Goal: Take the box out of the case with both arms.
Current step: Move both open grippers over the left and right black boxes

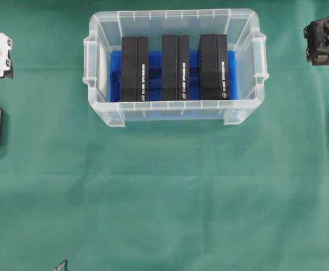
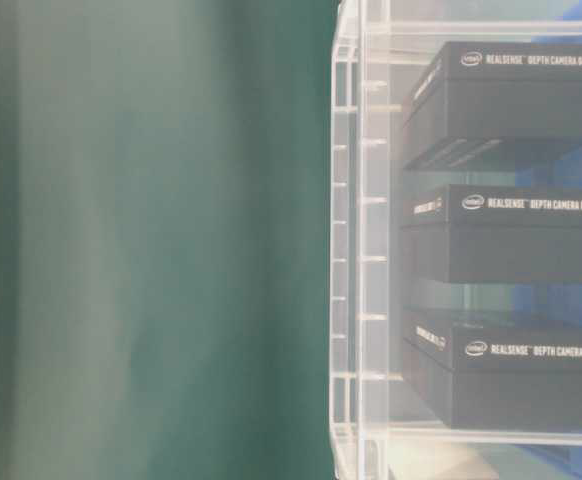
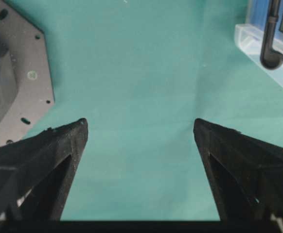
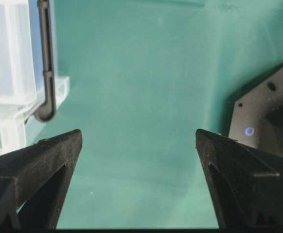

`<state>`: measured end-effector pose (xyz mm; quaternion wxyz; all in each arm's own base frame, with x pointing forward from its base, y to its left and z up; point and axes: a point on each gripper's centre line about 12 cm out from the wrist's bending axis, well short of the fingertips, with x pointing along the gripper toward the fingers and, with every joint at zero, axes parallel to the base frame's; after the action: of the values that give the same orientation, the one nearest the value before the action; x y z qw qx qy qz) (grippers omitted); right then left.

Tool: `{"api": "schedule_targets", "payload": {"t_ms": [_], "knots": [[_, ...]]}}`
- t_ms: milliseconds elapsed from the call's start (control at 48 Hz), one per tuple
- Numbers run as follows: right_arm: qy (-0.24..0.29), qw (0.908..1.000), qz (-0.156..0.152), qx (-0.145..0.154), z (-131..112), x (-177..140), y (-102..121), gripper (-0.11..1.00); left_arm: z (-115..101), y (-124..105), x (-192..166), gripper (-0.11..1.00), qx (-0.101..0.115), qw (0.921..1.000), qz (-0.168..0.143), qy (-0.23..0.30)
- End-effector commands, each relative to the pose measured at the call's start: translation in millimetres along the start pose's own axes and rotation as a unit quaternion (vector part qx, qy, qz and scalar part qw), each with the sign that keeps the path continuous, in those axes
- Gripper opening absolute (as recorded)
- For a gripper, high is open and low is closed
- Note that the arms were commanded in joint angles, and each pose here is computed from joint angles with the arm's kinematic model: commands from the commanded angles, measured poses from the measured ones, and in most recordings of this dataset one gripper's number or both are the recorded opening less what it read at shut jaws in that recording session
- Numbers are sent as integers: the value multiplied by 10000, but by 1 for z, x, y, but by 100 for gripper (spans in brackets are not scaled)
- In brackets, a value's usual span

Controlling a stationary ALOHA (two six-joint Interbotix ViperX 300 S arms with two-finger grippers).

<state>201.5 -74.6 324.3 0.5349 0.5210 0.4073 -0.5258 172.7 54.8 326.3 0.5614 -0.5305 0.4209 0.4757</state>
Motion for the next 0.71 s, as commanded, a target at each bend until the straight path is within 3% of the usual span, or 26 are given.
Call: {"api": "schedule_targets", "payload": {"t_ms": [0,333,688], "knots": [[15,9999,121,-2,0,-6,3,94,3,-10,-6,85,-48,10000,-82,-18],[84,9999,96,-27,2,0,23,94,16,-78,1,85,49,9998,154,68],[28,9991,407,-95,15,7,90,94,34,-132,3,85,200,9997,169,-12]]}}
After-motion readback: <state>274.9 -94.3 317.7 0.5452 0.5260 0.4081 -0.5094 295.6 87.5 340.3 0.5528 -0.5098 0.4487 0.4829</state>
